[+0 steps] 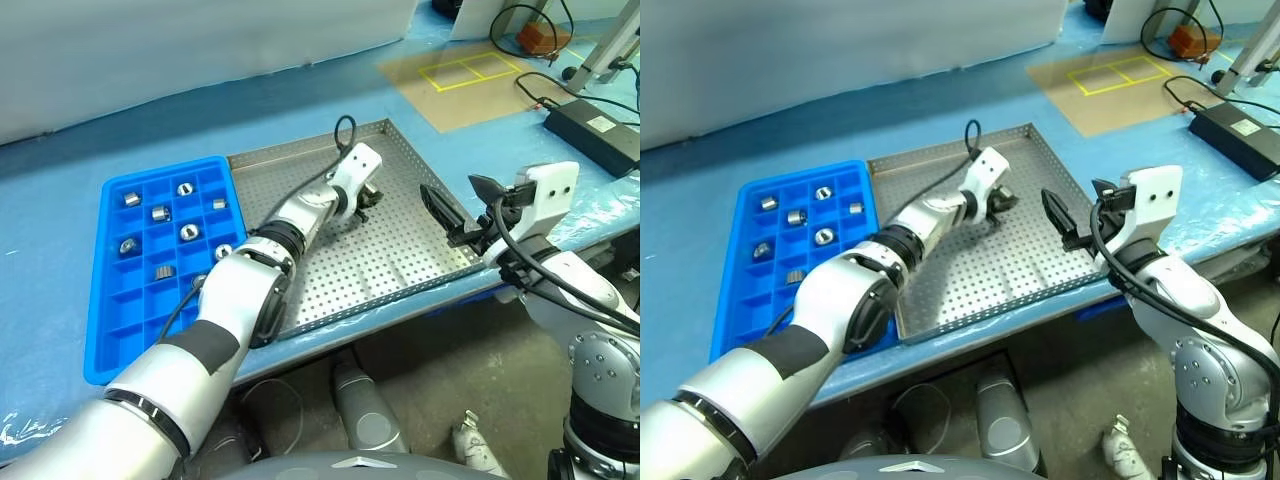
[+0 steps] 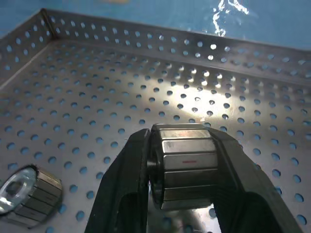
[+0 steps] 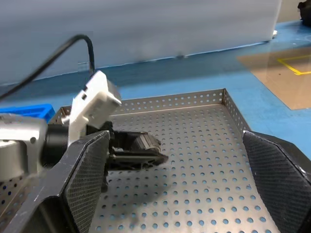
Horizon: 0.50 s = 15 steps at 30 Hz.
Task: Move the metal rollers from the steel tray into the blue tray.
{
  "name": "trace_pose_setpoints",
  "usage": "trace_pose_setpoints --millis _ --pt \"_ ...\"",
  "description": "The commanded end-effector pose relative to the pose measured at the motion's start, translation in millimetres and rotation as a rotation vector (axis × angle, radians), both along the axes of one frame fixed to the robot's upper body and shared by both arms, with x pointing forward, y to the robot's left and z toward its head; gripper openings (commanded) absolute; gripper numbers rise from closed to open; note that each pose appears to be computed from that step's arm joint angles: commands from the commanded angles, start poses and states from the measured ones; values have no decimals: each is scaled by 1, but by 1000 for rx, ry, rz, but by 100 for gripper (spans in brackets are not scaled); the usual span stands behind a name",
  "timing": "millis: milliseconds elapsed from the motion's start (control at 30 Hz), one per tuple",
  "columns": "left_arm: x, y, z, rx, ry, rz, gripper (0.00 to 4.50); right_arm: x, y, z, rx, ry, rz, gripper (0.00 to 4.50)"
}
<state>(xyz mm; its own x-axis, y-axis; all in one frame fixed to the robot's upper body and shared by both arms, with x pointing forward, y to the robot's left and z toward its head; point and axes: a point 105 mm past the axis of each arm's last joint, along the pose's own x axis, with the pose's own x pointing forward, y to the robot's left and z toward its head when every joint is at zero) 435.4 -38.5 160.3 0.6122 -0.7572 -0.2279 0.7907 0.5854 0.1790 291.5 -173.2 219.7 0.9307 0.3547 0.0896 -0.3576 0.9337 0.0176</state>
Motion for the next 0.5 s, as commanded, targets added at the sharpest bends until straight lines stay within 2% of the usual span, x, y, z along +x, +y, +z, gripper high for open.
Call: trace_pose_setpoints --millis 33,200,367,433,500 --pt "1 11 35 -22 -118 -98 130 2 4 12 -14 -57 35 450" --pt "-4 51 59 -14 -207 -242 130 16 13 16 -5 -68 108 450" --pt "-18 93 66 -10 -272 -353 130 33 34 19 5 -72 227 450" --pt "-31 113 65 -18 -255 -405 130 40 52 20 1 -73 306 450" --pt "-55 134 57 11 -220 -477 130 46 72 22 -1 -79 388 450"
